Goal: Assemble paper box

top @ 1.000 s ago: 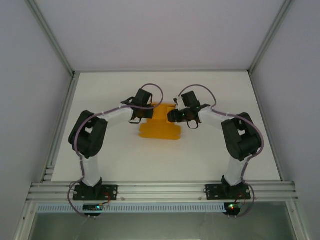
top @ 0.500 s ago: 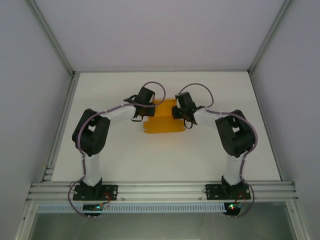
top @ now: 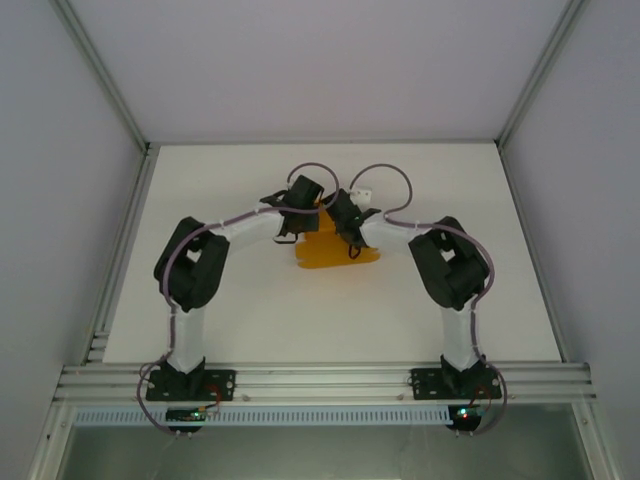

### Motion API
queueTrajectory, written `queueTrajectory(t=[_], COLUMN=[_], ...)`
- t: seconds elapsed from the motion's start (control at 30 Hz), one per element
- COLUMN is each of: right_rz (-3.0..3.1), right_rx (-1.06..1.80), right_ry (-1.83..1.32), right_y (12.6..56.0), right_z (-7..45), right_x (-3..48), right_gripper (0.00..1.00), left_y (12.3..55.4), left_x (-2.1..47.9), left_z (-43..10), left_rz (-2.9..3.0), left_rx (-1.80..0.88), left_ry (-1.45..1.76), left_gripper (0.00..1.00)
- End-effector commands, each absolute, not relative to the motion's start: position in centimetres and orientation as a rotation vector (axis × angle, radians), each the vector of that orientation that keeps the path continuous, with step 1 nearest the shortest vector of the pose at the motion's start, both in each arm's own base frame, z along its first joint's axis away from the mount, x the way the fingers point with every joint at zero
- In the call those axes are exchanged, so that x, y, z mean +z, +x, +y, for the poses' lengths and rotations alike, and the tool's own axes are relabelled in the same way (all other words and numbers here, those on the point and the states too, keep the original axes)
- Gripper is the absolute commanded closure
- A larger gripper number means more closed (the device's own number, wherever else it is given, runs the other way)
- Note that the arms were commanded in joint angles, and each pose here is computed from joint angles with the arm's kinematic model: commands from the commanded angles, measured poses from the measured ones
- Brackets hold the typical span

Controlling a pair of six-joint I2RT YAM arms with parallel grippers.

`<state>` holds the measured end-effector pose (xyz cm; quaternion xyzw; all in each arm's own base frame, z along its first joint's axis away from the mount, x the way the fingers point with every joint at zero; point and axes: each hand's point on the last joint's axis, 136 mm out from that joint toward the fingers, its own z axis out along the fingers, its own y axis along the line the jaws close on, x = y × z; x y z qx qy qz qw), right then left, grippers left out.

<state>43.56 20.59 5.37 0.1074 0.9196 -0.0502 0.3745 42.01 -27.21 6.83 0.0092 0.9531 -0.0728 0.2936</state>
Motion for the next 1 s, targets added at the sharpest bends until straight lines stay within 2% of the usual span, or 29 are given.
queueTrajectory(t=[0.0,0.3,0.43,0.63,0.83,0.97], right_rz=[2.3,2.322,2.28,2.254,2.229,2.221], right_rx=[-0.54,-0.215,-0.019,0.122,0.248,0.241], right_ry=[0.521,0.422,0.254,0.151,0.09,0.067], right_y=[41.0,42.7,43.5,43.3,43.5,43.9], right_z=[13.0,14.7,16.7,17.1,17.5,17.4], right_x=[2.8,1.9,3.2,4.8,6.3,7.2], right_gripper=[1.0,1.0,1.0,1.0,0.82,0.76], left_y=[39.6,39.7,39.7,39.5,38.9,38.9], left_x=[5.0,4.9,5.2,5.3,5.0,5.0], left_z=[-24.9,-26.1,-27.1,-27.3,-27.7,-27.5], left_rz=[2.655,2.664,2.641,2.625,2.625,2.626], left_rx=[-0.046,-0.126,-0.203,-0.225,-0.244,-0.231], left_ry=[-0.131,-0.073,-0.004,0.071,0.143,0.158], left_gripper=[1.0,1.0,1.0,1.0,1.0,1.0])
